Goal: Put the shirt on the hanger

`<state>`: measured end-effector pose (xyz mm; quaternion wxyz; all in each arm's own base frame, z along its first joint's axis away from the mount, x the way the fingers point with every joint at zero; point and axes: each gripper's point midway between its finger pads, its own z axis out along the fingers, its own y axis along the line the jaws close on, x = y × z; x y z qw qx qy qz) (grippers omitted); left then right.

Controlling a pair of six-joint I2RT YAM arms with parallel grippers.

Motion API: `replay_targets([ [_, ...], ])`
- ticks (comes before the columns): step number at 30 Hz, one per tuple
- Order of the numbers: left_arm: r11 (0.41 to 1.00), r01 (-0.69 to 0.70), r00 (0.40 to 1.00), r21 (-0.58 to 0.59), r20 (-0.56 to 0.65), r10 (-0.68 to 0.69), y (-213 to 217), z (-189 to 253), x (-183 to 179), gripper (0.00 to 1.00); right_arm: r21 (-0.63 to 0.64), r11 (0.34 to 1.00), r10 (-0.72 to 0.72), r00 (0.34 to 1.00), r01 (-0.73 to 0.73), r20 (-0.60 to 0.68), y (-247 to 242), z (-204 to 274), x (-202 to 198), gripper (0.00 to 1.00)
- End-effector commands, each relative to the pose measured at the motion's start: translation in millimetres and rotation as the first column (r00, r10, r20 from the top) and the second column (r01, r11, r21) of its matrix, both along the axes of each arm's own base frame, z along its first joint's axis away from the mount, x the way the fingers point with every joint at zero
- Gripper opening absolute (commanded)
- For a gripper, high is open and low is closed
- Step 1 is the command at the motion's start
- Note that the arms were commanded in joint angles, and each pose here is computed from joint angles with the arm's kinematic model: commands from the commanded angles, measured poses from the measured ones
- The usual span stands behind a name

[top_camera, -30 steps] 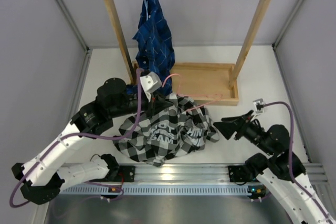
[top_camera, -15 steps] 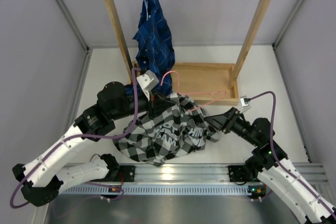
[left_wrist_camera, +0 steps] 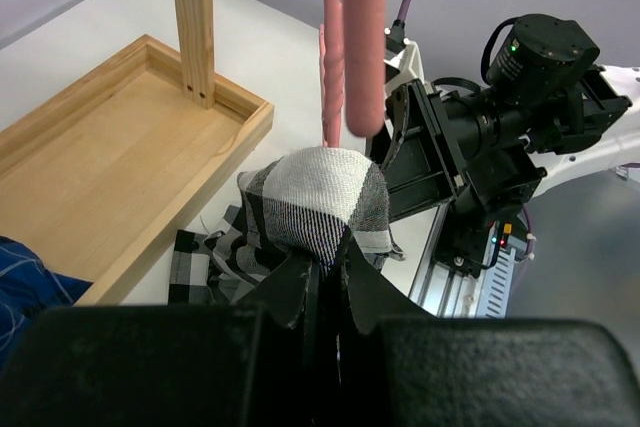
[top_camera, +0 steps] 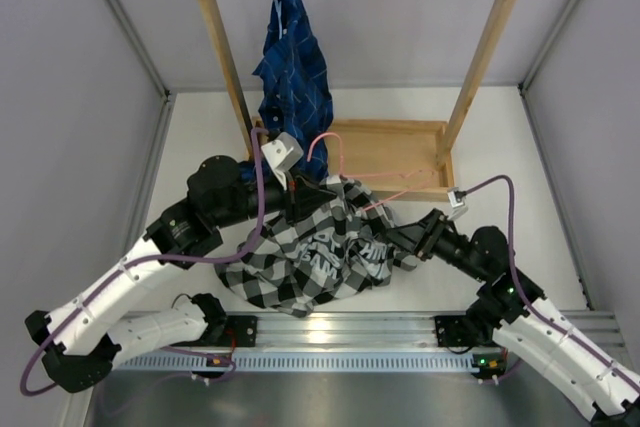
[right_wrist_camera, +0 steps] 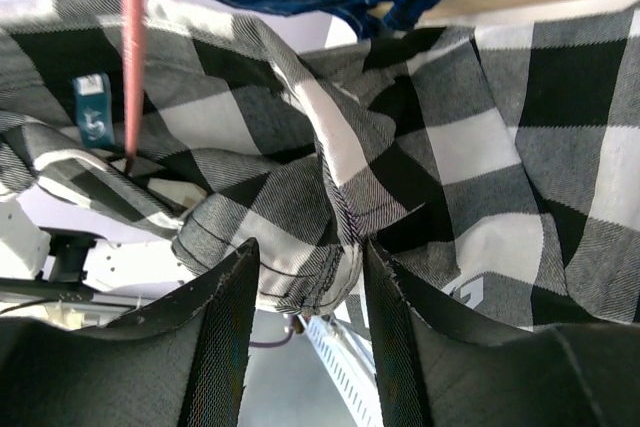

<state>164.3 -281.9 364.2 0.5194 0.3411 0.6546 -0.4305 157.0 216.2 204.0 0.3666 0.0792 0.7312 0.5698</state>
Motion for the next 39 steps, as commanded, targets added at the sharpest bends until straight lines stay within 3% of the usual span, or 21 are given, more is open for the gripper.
replay_targets([
  [1, 0.995, 0.007, 0.997, -0.097, 0.071, 0.0, -4.5, 30.6, 3.0, 0.0, 0.03, 1.0, 0.004, 1.0, -0.004, 0.005, 6.3, 13.1, -0.6, 0.44],
  [6, 0.994, 0.023, 0.997, -0.103, 0.077, -0.015, -5.6, 32.4, 0.6, 0.0, 0.032, 0.999, -0.024, 1.0, 0.024, -0.004, 8.7, 12.4, 4.3, 0.35],
  [7, 0.994, 0.031, 0.997, -0.103, 0.079, -0.022, -5.9, 32.5, -0.7, 0.0, 0.031, 0.999, -0.035, 0.999, 0.035, -0.002, 7.7, 12.7, 5.8, 0.24],
  [9, 0.995, 0.032, 0.997, -0.097, 0.079, -0.024, -5.4, 29.2, -1.3, 0.0, 0.026, 0.997, -0.076, 0.997, 0.076, 0.005, 3.3, 15.0, 11.3, 0.17],
  [11, 0.995, 0.037, 0.996, -0.095, 0.086, -0.029, -4.0, 28.1, -3.5, 0.0, -0.005, 0.992, -0.127, 0.992, 0.127, 0.014, -3.3, 14.8, 18.7, 0.01],
  [19, 0.994, 0.035, 0.994, -0.099, 0.103, -0.025, 16.2, 9.2, -19.8, 0.0, -0.178, 0.937, -0.281, 0.951, 0.301, 0.132, -35.2, 29.2, 48.1, 0.0],
  [23, 0.995, 0.013, 0.994, -0.101, 0.106, -0.002, 27.0, -5.2, -24.2, 0.0, -0.249, 0.884, -0.349, 0.913, 0.395, 0.212, -57.7, 61.6, 61.6, 0.0],
  [29, 0.991, -0.001, 0.999, -0.135, 0.053, 0.008, 37.9, -27.7, -35.0, 0.0, -0.351, 0.818, -0.37, 0.884, 0.455, 0.285, -70.0, 90.6, 83.2, 0.0],
  [31, 0.99, -0.024, 0.998, -0.141, 0.049, 0.031, 43.1, -31.3, -34.9, 0.0, -0.442, 0.774, -0.351, 0.888, 0.453, 0.295, -71.9, 86.4, 92.6, 0.0],
  [39, 0.998, -0.044, 0.997, -0.054, -0.063, 0.041, 39.5, -62.8, -31.3, 0.0, -0.579, 0.656, -0.284, 0.869, 0.485, 0.406, -75.2, 122.7, 121.2, 0.0],
])
